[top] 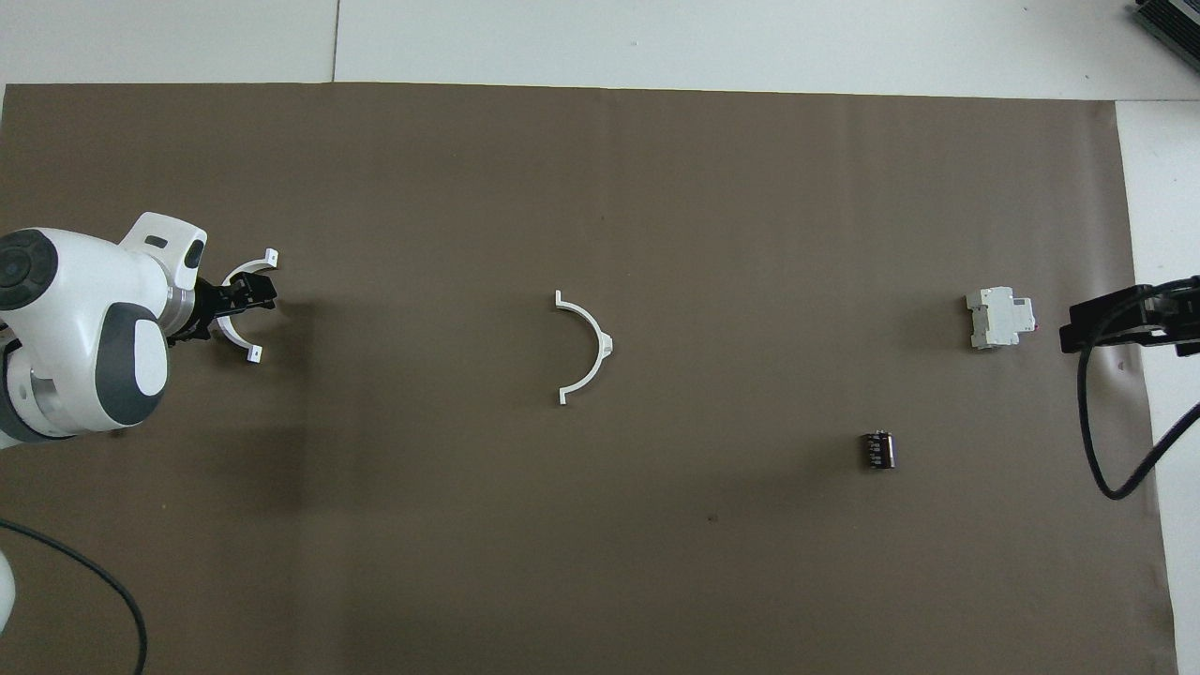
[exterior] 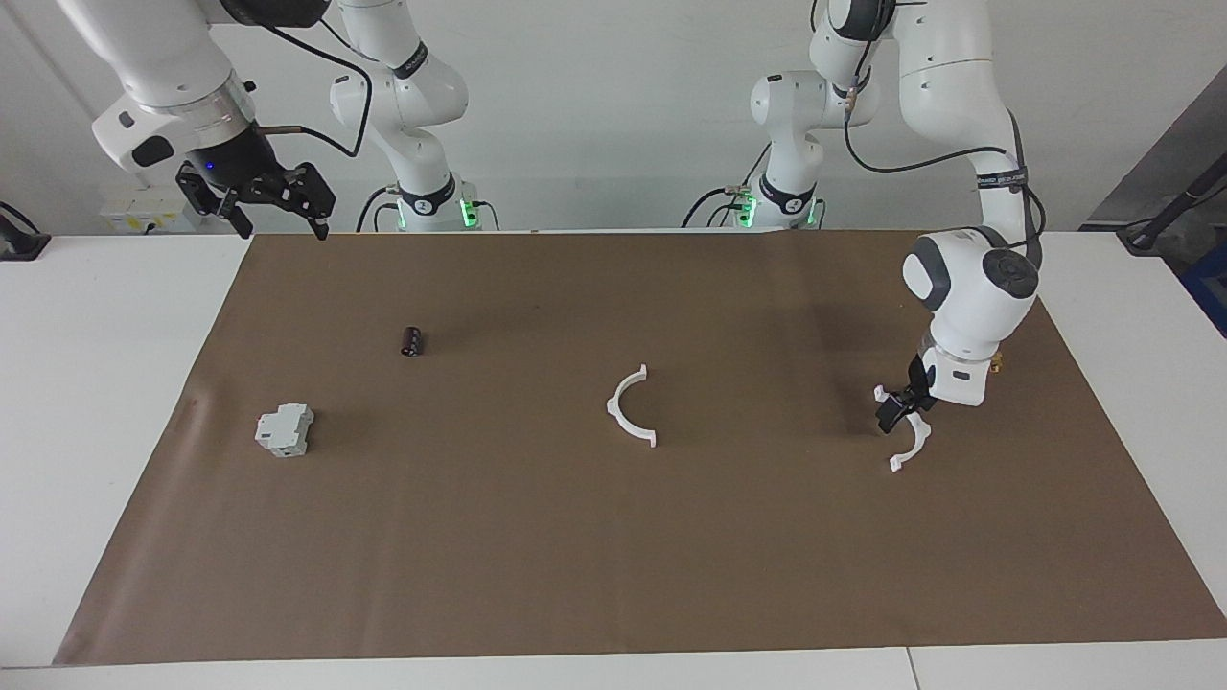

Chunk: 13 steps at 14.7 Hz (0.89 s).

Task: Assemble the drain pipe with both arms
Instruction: 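Lower the left gripper onto the other white clamp half and grasp it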

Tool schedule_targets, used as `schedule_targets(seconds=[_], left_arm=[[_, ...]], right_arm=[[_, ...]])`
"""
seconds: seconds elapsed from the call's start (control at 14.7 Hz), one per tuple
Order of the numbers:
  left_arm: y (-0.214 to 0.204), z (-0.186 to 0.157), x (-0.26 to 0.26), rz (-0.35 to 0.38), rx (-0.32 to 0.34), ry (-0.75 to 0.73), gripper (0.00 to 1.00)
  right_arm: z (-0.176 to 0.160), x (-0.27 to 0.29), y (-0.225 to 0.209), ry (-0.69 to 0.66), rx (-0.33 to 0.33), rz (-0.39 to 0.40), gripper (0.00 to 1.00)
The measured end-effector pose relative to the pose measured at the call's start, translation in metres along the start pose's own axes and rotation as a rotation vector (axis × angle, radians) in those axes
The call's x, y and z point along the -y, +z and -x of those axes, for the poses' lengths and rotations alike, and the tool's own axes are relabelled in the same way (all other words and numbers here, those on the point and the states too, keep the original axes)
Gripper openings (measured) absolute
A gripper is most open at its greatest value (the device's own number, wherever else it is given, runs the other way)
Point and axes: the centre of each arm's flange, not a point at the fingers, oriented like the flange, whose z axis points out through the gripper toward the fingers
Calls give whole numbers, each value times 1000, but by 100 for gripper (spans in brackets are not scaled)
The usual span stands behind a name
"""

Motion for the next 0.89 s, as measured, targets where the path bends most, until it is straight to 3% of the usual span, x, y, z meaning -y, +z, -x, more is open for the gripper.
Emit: schedule_targets(seconds=[0.61,0.82,0.89], left_arm=[[-3,-7,8,-6,20,79,100],[-2,-6,9,-5,23,78,89],[0,-5,9,-5,25,76,78]], right_arm=[[0,-4,0,7,0,-1,100],[0,-4,0,7,0,-1,100],[0,-4,0,7,0,-1,100]])
